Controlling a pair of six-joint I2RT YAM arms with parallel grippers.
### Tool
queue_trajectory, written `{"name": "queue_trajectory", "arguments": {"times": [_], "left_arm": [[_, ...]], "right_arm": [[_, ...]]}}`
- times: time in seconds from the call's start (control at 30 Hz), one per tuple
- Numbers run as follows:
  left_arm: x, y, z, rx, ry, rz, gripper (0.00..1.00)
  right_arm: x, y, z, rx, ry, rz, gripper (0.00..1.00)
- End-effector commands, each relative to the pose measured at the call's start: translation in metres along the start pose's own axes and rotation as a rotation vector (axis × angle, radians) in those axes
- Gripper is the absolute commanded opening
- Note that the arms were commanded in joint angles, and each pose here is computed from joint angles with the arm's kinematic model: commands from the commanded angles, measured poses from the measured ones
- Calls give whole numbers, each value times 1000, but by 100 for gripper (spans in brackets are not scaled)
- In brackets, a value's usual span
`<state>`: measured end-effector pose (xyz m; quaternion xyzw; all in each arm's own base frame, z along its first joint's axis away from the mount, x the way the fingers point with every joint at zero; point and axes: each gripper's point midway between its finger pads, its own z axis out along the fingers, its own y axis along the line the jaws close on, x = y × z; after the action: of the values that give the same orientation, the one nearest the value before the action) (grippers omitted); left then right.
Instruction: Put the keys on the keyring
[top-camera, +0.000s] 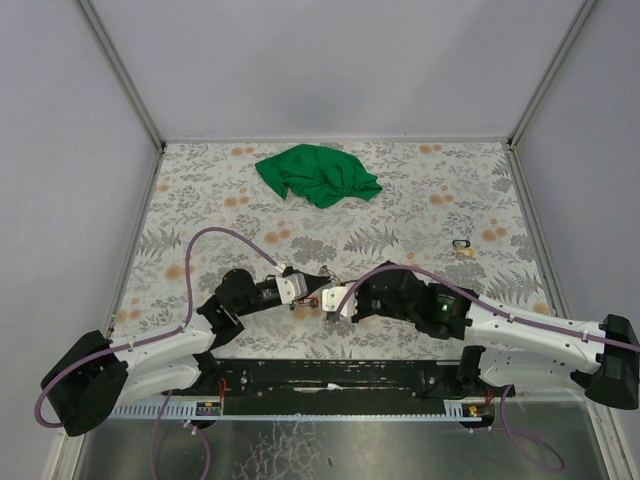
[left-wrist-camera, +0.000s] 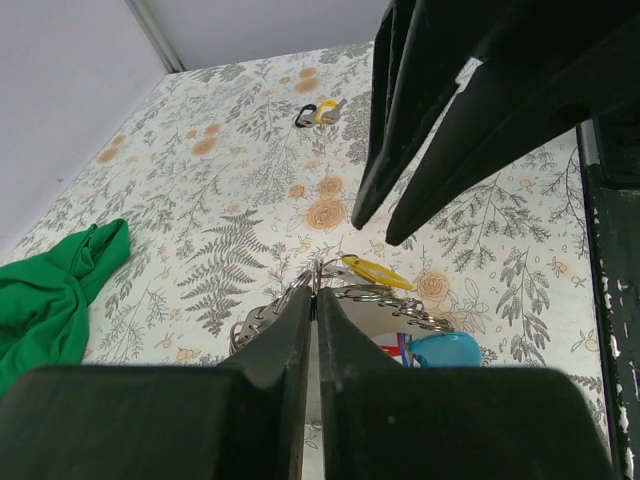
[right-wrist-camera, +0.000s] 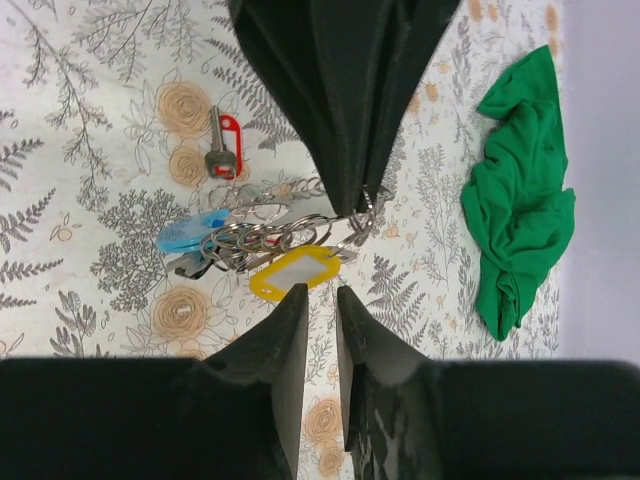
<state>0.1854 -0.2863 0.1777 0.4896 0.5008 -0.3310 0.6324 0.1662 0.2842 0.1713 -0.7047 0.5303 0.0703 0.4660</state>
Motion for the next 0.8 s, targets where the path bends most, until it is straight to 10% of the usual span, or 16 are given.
{"name": "queue_trajectory", "arguments": {"times": [0.0, 0.77], "left_arm": [[-21, 13, 1, -55, -83, 29, 0], [-24, 17, -1, -83, -96, 24, 0]], "right_arm": [[-26, -22, -6, 116, -112, 103, 26], [-22, -27, 9, 217, -139, 307, 27]]}}
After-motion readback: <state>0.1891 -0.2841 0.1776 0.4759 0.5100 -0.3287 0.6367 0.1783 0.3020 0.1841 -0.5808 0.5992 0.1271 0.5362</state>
